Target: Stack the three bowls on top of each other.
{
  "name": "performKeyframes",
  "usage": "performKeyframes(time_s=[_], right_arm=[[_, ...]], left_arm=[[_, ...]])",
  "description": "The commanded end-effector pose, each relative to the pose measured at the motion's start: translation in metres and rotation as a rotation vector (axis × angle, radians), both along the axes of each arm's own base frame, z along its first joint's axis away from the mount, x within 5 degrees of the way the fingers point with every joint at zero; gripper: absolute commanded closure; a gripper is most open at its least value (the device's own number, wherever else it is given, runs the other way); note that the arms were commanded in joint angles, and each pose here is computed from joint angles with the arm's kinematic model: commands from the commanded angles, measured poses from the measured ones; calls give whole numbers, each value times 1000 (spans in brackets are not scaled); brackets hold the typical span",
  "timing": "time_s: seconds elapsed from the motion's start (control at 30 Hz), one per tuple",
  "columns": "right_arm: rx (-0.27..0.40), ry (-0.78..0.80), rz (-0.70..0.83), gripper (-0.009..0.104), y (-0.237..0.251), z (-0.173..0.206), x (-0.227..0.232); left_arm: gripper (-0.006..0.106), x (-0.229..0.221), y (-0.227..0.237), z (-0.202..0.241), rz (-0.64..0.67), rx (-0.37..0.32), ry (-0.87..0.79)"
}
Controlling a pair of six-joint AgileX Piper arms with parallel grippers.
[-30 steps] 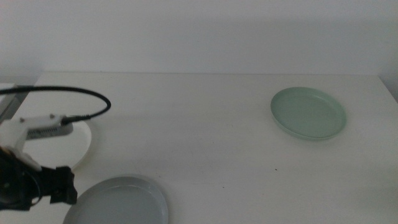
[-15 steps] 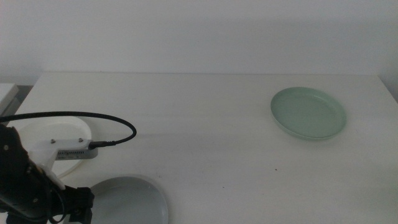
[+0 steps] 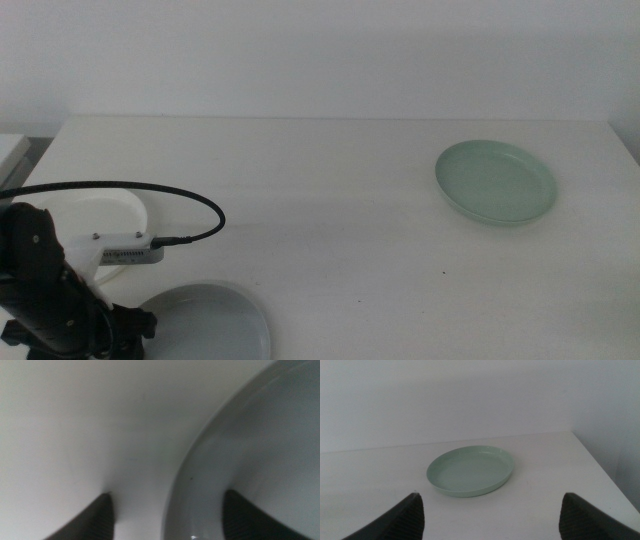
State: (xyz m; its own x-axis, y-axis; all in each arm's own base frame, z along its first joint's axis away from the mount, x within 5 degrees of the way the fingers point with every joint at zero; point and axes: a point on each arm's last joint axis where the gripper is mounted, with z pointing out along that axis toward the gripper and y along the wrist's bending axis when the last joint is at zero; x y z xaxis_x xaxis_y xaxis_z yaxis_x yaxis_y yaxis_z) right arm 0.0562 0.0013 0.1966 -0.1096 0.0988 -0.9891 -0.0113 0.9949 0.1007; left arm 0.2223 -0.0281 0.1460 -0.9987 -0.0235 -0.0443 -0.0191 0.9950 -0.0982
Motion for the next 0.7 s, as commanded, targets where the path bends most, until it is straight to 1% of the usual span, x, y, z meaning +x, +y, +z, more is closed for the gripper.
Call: performKeyframes(time_s=[0.0,0.07,0.17,0.27,0.33,0.43,0.57,0.67], right_arm=[[-6,-14,-5,2,0,0,0],[-6,-14,-5,2,0,0,0],[-6,-14,-5,2,0,0,0],[-6,-14,-5,2,0,0,0],[-6,-14,-5,2,0,0,0],[-6,-14,-5,2,0,0,0],[-6,-14,-5,2,0,0,0],[-6,-14,-5,2,0,0,0]], left_arm=[[37,0,-1,-6,9,-4,4],[53,0,-1,-6,14,-4,9],[80,0,-1,-6,38,-4,10],[102,1,-1,-6,37,0,8],[102,0,-1,-5,34,0,13],[102,-3,-1,10,39,-11,-6],[102,0,-4,53,90,-61,-97],[102,15,-7,91,78,-86,-150]])
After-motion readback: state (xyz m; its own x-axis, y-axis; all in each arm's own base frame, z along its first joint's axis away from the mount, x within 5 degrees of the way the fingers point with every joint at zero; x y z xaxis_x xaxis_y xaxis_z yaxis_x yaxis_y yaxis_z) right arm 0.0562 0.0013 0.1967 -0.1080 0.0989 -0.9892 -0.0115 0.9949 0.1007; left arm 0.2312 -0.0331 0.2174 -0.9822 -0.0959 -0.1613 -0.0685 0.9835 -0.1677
